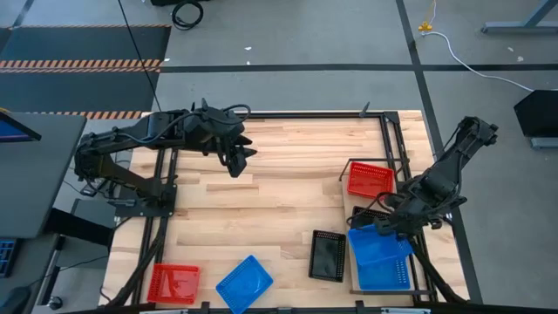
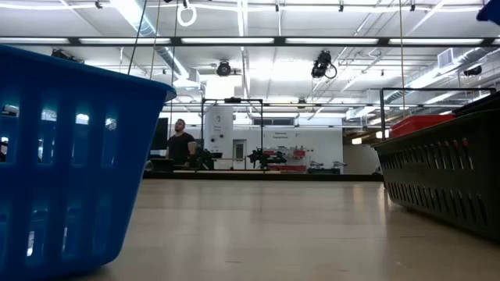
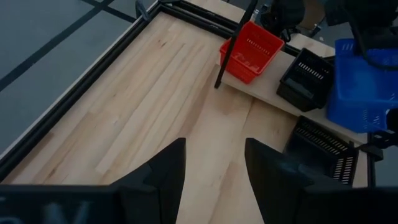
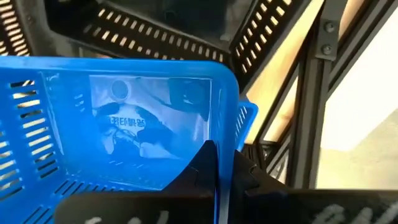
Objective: Stack baskets on shelf by color
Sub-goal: Stack the top blue bin on top of the blue bin on the shelf, then stack the black bin on top of the black bin on the shelf
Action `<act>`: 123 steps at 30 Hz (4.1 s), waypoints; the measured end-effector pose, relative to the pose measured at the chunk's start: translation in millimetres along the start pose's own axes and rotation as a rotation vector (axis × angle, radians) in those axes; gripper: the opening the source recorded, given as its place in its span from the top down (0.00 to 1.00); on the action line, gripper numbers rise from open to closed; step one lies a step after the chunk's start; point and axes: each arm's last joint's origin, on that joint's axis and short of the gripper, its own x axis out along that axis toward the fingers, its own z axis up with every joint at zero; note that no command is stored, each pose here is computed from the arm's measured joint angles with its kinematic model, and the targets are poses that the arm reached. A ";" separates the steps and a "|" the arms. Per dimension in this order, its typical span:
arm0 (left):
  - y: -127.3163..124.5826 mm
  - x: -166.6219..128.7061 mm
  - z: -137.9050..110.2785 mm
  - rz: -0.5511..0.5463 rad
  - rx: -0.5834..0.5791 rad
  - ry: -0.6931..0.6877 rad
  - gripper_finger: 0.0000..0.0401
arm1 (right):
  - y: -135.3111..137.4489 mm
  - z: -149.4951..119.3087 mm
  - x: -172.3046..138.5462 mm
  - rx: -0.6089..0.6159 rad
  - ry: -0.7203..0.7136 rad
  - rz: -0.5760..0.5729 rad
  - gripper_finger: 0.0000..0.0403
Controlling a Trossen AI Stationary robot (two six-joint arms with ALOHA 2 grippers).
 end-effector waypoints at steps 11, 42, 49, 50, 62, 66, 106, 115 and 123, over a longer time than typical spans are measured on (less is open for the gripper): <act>0.2 0.0 -0.6 0.002 -0.061 0.007 0.57 | 2.2 -13.9 19.3 -0.021 -0.022 -0.081 0.98; -0.7 -0.2 -0.9 0.029 -0.174 -0.007 0.57 | 22.1 -65.2 34.6 -0.004 -0.229 -0.281 0.74; -0.7 -0.2 -0.9 0.030 -0.165 -0.007 0.57 | 28.9 -70.2 36.9 -0.039 -0.268 -0.262 0.64; -0.7 -0.2 -0.9 0.030 -0.164 -0.007 0.57 | 29.3 -69.6 36.4 -0.058 -0.282 -0.246 0.63; -9.0 -8.2 -34.7 0.069 -0.089 0.296 0.57 | 53.8 -46.1 -10.5 -0.324 -0.572 0.137 0.61; -10.8 -14.1 -47.5 0.129 -0.150 0.401 0.57 | 77.8 -32.4 -12.7 -0.539 -0.585 0.116 0.61; -75.2 -40.5 -75.1 0.128 -0.423 0.203 0.57 | 214.9 106.9 95.0 -1.365 -0.085 -0.136 0.61; -71.4 -38.3 -72.6 0.141 -0.363 0.197 0.57 | 219.7 122.3 123.4 -1.330 -0.048 -0.196 0.65; -63.5 -33.7 -67.3 0.163 -0.265 0.191 0.57 | 220.1 135.6 107.0 -1.285 -0.099 -0.189 0.97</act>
